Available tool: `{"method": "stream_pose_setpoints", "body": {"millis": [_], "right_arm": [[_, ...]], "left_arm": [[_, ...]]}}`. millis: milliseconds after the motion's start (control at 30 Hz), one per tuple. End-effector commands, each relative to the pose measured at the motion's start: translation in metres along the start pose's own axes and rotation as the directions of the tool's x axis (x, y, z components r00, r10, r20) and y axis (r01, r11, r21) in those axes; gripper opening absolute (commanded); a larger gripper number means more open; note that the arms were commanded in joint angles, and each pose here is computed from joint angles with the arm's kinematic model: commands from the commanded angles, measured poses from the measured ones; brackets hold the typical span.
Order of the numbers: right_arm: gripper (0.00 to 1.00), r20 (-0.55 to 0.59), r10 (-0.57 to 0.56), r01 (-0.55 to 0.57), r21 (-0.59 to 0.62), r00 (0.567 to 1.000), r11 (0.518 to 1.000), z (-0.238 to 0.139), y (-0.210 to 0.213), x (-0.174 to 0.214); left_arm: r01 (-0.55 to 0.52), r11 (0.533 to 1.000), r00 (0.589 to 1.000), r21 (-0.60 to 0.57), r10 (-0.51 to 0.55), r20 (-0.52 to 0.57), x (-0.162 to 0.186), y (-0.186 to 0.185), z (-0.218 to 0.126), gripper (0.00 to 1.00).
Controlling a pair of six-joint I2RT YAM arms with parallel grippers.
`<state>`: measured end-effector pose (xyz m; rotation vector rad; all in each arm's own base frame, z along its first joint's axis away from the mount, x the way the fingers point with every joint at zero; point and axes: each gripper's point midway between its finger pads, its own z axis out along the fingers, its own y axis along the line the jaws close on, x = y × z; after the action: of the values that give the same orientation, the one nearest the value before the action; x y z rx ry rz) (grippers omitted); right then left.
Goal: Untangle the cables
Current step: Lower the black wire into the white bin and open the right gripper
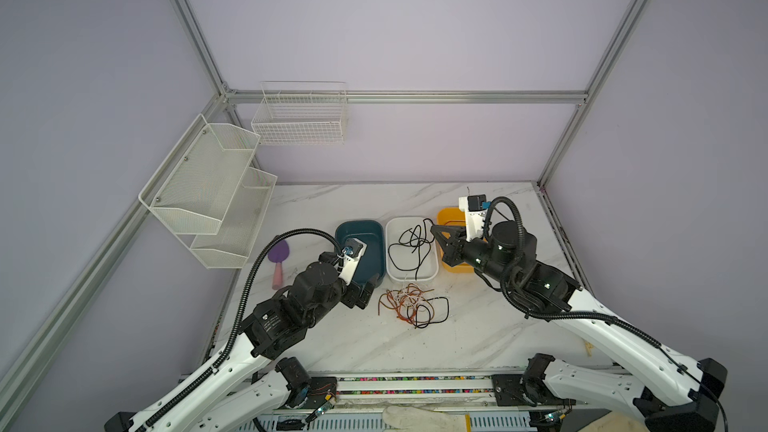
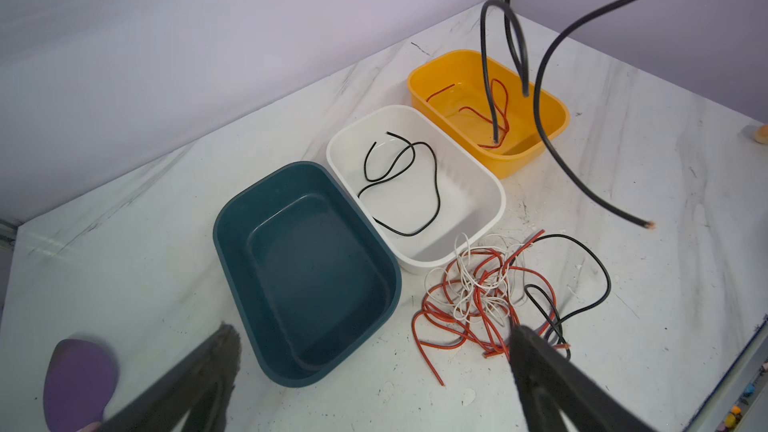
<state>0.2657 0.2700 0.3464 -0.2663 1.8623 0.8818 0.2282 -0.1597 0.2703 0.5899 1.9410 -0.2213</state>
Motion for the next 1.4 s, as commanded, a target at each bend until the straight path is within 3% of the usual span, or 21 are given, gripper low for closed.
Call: {"method": "stream_pose_setpoints", "body": {"millis": [0,533,1100,1367], "right_arm": [[0.00,0.040,-0.034,0.032,0.044,0.999,0.999,0.013,-0.008,-0.002],[0.00,-0.118,-0.014,0.039,0.213,0.993,0.976,0.092,-0.074,0.065],[0.00,-0.263,0.086,-0.013,0.265,0.961,0.964,0.137,-0.130,0.129],[0.00,-0.323,0.120,-0.037,0.255,0.939,0.966,0.146,-0.137,0.151]], "left_arm": [[-0.013,0.999,1.000,-0.050,0.014,0.017,0.003,0.007,0.003,1.00],[-0.021,0.999,1.000,-0.041,0.021,-0.004,0.007,0.004,0.008,1.00],[-0.033,0.999,0.999,-0.033,0.032,-0.027,0.012,0.002,0.013,1.00],[-0.039,0.999,0.999,-0.030,0.038,-0.038,0.014,0.000,0.015,1.00]]}}
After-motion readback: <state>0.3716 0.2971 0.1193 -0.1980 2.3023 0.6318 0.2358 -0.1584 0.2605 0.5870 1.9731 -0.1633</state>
